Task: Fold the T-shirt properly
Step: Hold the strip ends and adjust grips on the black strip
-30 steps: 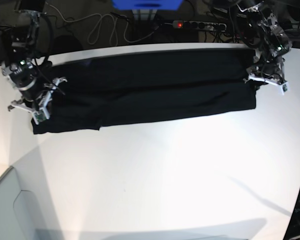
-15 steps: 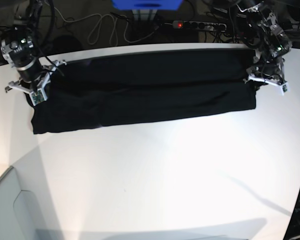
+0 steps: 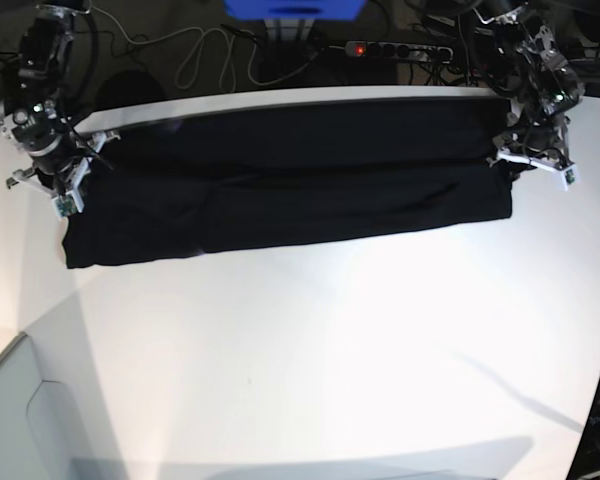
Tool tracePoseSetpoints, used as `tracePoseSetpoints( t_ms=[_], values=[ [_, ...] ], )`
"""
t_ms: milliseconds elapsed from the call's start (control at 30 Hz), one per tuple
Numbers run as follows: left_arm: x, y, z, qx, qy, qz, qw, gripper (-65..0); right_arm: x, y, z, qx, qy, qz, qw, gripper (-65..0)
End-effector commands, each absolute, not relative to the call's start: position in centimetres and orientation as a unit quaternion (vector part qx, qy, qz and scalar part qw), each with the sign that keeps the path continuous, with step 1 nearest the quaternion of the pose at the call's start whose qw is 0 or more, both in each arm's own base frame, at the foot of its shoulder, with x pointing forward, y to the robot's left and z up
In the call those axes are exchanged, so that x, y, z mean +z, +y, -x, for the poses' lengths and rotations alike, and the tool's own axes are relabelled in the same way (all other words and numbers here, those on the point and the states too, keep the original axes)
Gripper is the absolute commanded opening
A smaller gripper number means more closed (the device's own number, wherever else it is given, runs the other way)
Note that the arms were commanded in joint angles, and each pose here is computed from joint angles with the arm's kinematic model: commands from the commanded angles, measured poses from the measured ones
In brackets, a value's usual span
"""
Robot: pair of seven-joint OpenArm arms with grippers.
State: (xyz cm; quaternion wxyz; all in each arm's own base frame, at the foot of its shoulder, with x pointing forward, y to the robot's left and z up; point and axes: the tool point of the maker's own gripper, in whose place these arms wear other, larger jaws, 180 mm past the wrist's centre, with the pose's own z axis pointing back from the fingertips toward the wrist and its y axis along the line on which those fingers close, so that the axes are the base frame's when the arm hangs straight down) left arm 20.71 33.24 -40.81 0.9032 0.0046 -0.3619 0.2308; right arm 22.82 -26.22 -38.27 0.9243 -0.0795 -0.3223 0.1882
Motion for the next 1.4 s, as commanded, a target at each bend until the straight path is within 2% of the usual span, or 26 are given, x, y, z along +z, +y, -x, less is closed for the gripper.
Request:
tracePoseSetpoints(
  t_ms=[0,200,267,333,500,700,900,1067,1367],
  values=[
    [-40.3,33.8,-20.8,0.229,-0.368,-0.012,0.901,-39.0,-37.6,-26.4,-22.9,0.199,-0.331,0.082,0.919,-55.5],
    [-40.2,33.8,-20.8,0.228,-0.368,-0.012,0.901,-38.9,-37.7,-26.6,-22.2,0.199,-0.324,0.085,0.921,-36.2],
    [-40.1,33.7,-20.9,0.228,-0.368,-0.012,0.902,-38.9,-36.6,-28.1,-22.3,0.180,-0.335,0.104,0.919,-31.2],
    [-40.1,33.7,-20.8,0.227,-0.368,-0.012,0.902,-38.9,-35.4,-28.4,-22.4,0.160,-0.355,0.112,0.914,-29.0],
    [-40.0,33.8,-20.8,0.226,-0.367,-0.013,0.902,-38.9,-34.0,-26.7,-23.0,0.170,-0.377,0.109,0.904,-28.2],
    [-38.0,33.7,-21.8,0.210,-0.393,-0.020,0.895,-38.3,-37.6,-23.6,-22.7,0.182,-0.350,0.054,0.917,-28.0],
    [-35.6,33.1,-22.0,0.188,-0.417,-0.032,0.889,-28.8,-41.1,-22.9,-22.3,0.173,-0.315,0.022,0.933,-28.2],
    [-35.2,32.9,-21.2,0.179,-0.416,-0.037,0.891,-28.1,-41.3,-23.0,-22.2,0.173,-0.312,0.021,0.934,-28.3],
    [-37.6,31.4,-19.0,0.231,-0.395,0.049,0.888,-28.1,-41.3,-22.9,-22.2,0.175,-0.311,0.020,0.934,-28.4]
  ],
)
